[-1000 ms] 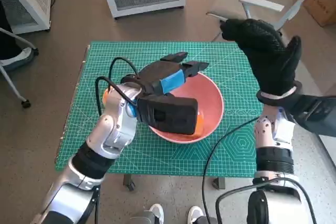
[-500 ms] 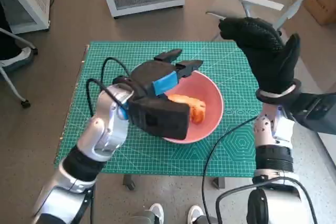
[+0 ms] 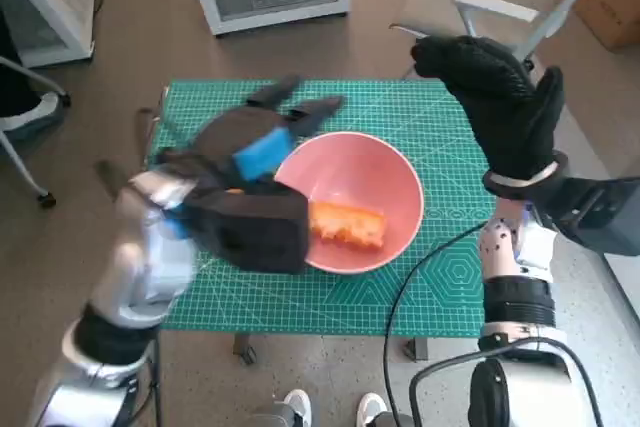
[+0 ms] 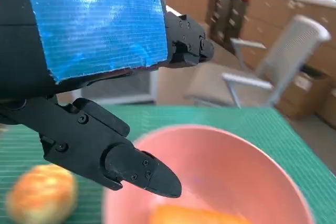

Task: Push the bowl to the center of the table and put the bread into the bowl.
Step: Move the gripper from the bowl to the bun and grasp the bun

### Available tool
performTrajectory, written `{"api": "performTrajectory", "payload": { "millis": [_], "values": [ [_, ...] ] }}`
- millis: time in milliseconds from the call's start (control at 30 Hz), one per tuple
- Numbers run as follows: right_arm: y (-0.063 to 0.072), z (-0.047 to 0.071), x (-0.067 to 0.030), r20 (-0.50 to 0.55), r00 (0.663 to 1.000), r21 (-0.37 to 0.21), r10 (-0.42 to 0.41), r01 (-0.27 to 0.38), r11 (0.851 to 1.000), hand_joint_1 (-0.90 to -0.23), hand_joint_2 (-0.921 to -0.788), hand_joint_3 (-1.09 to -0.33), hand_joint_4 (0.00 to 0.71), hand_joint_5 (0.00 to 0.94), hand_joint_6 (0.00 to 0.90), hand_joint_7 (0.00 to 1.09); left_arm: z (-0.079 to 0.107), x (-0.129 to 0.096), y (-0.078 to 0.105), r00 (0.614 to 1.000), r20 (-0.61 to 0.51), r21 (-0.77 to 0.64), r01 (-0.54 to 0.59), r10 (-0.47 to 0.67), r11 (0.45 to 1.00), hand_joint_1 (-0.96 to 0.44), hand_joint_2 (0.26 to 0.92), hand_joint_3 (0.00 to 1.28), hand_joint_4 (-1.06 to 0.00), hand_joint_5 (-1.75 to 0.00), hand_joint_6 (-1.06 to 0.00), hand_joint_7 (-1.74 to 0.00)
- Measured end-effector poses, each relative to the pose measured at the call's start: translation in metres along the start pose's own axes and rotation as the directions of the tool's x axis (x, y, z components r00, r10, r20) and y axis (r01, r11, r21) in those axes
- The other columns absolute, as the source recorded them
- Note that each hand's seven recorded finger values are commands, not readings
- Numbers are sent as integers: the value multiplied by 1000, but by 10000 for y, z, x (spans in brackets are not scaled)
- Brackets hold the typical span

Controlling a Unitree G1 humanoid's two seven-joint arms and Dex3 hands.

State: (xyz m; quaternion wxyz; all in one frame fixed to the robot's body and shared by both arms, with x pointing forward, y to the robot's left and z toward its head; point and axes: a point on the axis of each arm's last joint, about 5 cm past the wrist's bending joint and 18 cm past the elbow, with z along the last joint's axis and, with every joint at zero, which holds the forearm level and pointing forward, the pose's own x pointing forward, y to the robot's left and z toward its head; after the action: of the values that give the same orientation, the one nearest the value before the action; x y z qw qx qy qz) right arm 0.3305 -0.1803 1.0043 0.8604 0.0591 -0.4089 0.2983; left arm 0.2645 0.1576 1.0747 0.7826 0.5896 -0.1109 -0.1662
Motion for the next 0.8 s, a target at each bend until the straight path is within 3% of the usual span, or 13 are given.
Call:
{"api": "performTrajectory", "payload": {
  "millis": [467, 800],
  "values": [
    [-13, -10, 23, 15, 1000, 15, 5, -5, 1000, -624, -921, -749, 211, 2, 31, 536, -272, -325, 231, 981, -173, -26, -91, 86, 995, -469, 784, 1, 1, 1, -215, -33],
    [8, -27, 64, 20, 1000, 27, 15, -16, 999, -624, -921, -756, 210, 1, 28, 542, -367, -387, 180, 962, -269, -89, -68, 42, 994, -367, 755, 1, 0, 0, -222, -27]
  ]
}}
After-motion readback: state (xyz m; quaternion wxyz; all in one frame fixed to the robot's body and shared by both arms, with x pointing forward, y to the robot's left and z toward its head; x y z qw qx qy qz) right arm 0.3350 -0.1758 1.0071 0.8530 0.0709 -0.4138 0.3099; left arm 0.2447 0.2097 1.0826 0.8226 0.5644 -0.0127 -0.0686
